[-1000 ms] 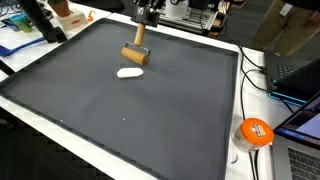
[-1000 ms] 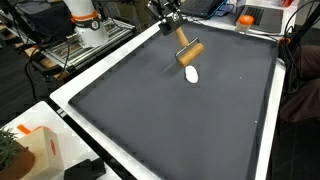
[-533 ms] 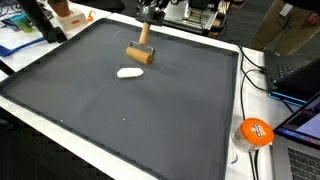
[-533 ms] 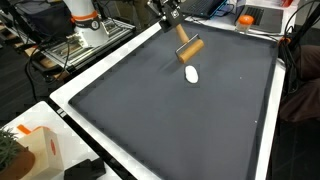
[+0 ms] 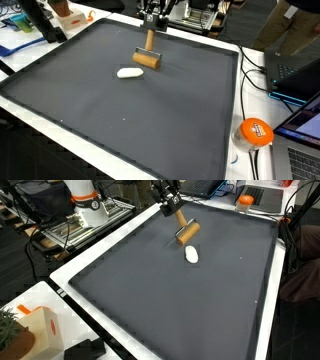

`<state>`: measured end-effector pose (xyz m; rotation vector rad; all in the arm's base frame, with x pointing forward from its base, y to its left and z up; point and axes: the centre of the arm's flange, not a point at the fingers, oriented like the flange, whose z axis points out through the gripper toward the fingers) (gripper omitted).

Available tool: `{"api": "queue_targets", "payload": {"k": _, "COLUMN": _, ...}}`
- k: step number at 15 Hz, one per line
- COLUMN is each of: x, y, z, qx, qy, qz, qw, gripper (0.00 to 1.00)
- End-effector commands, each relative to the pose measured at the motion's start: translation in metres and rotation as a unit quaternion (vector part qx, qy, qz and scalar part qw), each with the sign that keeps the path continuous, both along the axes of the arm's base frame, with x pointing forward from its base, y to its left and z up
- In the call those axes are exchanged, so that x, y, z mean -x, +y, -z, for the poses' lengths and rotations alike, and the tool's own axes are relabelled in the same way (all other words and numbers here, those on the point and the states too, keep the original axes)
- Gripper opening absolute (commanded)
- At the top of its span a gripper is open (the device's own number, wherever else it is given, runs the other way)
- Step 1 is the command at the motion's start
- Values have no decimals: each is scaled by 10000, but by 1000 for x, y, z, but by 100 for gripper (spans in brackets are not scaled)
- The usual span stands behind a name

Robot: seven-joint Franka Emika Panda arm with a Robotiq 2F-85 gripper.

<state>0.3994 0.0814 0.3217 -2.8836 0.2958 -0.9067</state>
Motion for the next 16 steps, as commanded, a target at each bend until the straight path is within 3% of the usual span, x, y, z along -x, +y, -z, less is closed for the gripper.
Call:
{"api": "queue_targets", "payload": {"k": 1, "x": -27, "y": 45, "z": -54, "qx": 274, "qy": 293, "qz": -574, "qw": 9975, "gripper": 22}}
{"api": "queue_targets", "payload": {"k": 5, "x": -40, "y": 81, "z": -94, "qx": 429, "qy": 371, "qz": -1014, "qw": 9932, "gripper": 22}}
{"api": "queue_targets", "payload": {"k": 7, "x": -55, "y": 112, "z": -127, "qx": 514, "qy": 635, "qz": -1232, "qw": 9890, "gripper": 22}}
{"api": "queue_targets", "payload": {"k": 8, "x": -35, "y": 87, "z": -88, "qx": 499, "qy": 506, "qz": -1140, "qw": 9909, "gripper": 22}}
{"api": "queue_targets", "payload": {"k": 9, "x": -38, "y": 96, "z": -102, "qx": 556, "qy": 473, "qz": -1144, "qw": 9908, "gripper": 47}}
{"api": "queue_targets", "payload": {"k": 16, "x": -37, "y": 85, "z": -80, "qx": 448, "qy": 636, "qz": -1157, "qw": 9902, "gripper": 47}}
